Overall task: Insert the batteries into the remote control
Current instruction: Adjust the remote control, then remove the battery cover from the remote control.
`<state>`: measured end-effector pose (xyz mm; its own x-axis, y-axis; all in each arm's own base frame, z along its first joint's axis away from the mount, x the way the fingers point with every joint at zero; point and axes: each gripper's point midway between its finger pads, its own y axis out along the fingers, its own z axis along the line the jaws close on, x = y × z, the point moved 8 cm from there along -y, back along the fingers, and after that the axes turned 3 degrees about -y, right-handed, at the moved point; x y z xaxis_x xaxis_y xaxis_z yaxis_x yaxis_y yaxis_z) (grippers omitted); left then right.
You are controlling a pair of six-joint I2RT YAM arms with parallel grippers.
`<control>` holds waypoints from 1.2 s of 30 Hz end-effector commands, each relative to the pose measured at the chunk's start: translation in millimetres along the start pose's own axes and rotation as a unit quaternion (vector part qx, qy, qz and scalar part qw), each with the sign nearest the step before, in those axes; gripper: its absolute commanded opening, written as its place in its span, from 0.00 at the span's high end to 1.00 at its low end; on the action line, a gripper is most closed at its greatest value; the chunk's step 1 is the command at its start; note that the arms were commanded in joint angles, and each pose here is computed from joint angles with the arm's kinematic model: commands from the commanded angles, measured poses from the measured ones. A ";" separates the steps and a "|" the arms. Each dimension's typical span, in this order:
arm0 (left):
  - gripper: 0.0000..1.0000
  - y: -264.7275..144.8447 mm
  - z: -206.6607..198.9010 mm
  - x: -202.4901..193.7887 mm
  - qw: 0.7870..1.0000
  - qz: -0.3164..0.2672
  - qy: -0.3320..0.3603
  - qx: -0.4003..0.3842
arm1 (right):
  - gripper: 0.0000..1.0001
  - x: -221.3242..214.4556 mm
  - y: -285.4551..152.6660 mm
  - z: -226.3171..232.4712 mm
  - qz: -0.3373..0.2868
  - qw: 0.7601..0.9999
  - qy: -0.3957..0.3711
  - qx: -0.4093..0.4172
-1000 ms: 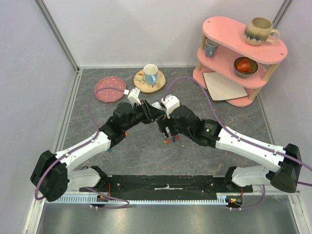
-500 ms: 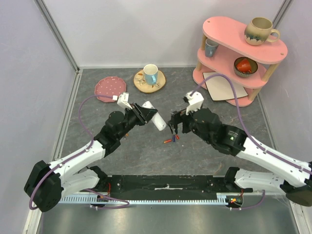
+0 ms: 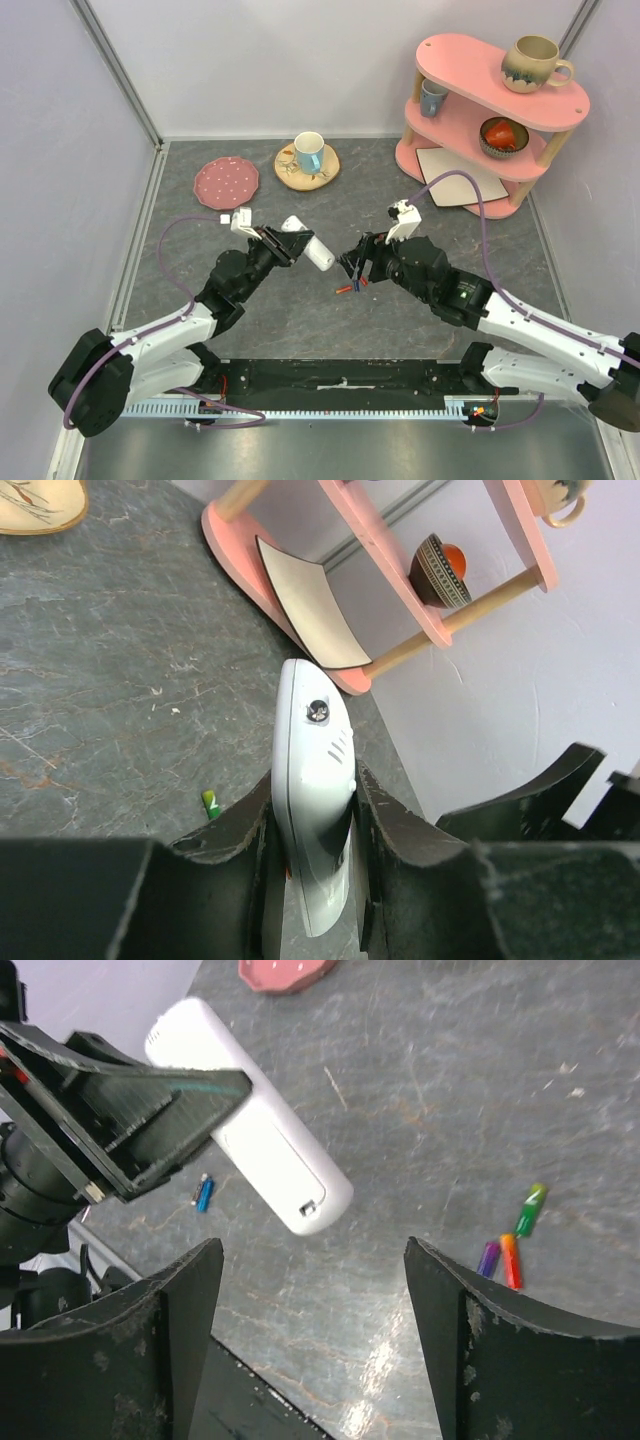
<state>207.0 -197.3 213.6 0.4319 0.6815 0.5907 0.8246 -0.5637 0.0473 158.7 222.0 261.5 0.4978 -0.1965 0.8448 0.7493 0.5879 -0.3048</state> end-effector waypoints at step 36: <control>0.98 -16.7 -6.0 20.8 0.993 -0.102 0.048 -0.020 | 0.60 -27.6 53.5 21.2 -0.024 0.963 0.237 0.124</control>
<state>199.2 -180.7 217.8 0.2960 0.7180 0.6299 0.8675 -0.4780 0.1373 166.1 269.6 209.1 0.6896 -0.4604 0.5590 0.6450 0.7414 -0.1852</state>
